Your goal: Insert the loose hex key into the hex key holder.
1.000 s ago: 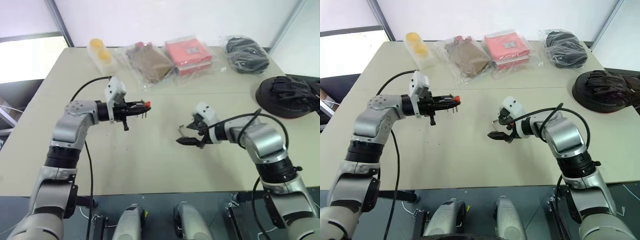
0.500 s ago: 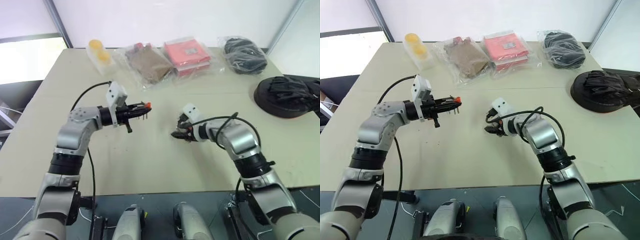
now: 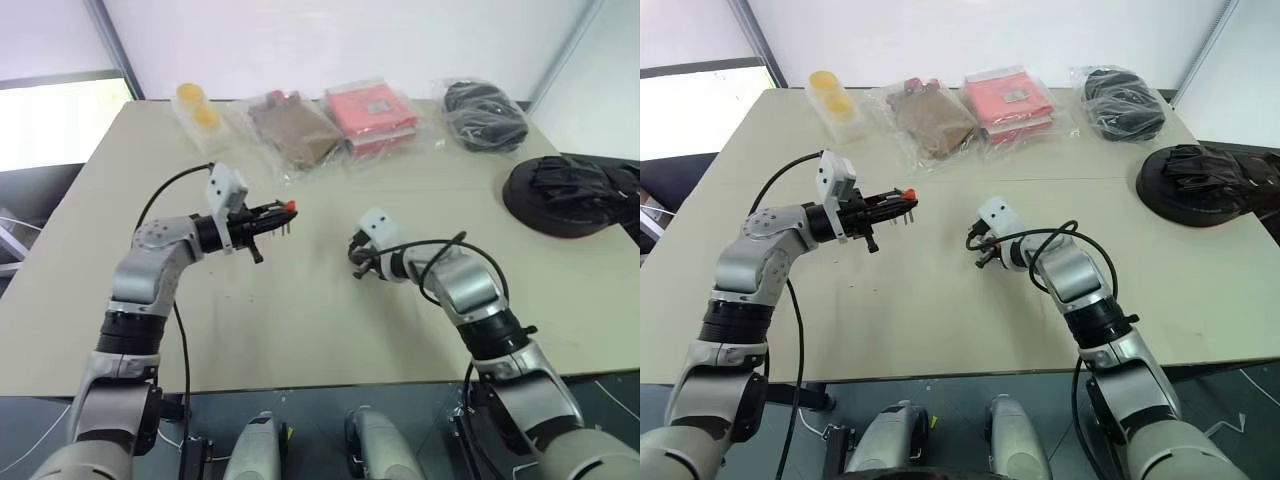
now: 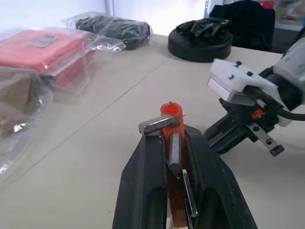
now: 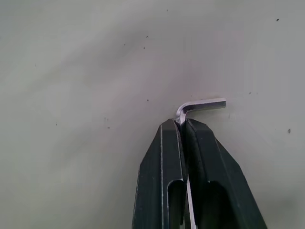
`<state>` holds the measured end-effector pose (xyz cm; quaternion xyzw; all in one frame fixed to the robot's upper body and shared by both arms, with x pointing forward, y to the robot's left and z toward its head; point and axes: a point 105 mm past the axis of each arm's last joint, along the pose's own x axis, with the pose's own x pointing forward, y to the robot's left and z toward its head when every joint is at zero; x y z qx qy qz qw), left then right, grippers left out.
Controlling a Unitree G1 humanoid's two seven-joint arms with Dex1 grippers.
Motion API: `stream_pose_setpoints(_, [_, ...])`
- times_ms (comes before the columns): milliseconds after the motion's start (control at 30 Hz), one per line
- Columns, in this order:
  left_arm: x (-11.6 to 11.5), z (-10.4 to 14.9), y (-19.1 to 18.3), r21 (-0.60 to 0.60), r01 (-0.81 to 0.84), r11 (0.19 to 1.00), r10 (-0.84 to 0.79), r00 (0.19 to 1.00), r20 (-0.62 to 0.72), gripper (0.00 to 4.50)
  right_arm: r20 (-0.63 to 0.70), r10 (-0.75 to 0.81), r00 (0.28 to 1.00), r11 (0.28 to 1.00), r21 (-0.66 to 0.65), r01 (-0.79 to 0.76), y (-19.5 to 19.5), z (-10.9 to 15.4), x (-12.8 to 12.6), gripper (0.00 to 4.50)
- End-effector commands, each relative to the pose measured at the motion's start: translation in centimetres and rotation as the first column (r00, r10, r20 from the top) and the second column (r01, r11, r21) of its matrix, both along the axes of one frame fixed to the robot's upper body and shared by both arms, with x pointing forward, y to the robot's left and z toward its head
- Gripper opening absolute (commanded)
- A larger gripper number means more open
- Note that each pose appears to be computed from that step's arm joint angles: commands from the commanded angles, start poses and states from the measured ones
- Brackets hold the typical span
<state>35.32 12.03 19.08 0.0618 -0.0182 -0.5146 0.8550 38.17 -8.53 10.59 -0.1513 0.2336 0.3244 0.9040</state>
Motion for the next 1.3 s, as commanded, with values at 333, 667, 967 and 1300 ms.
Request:
stream_pose_setpoints(333, [1.5,2.1,-1.3,-0.095,0.18,0.979,-0.189,0.977,-0.095,0.0,0.438,-0.151,0.886,0.627,0.735,-0.257,1.3,19.9,0.9,0.05])
stream_pose_setpoints(667, [2.6,4.0,-4.2,-0.105,0.244,0.964,-0.247,0.969,-0.014,0.0,0.4,-0.066,0.914,0.502,0.805,-0.316,3.8,19.7,-1.3,0.05])
stream_pose_setpoints(967, [2.9,5.1,-4.7,-0.135,0.259,0.956,-0.261,0.965,0.008,0.0,0.386,-0.061,0.921,0.512,0.804,-0.303,3.9,19.1,-1.4,0.05])
stream_pose_setpoints(1300, [2.9,5.5,-5.1,-0.145,0.272,0.951,-0.272,0.962,0.019,0.0,0.372,-0.066,0.926,0.51,0.81,-0.29,3.9,18.7,-1.5,0.05])
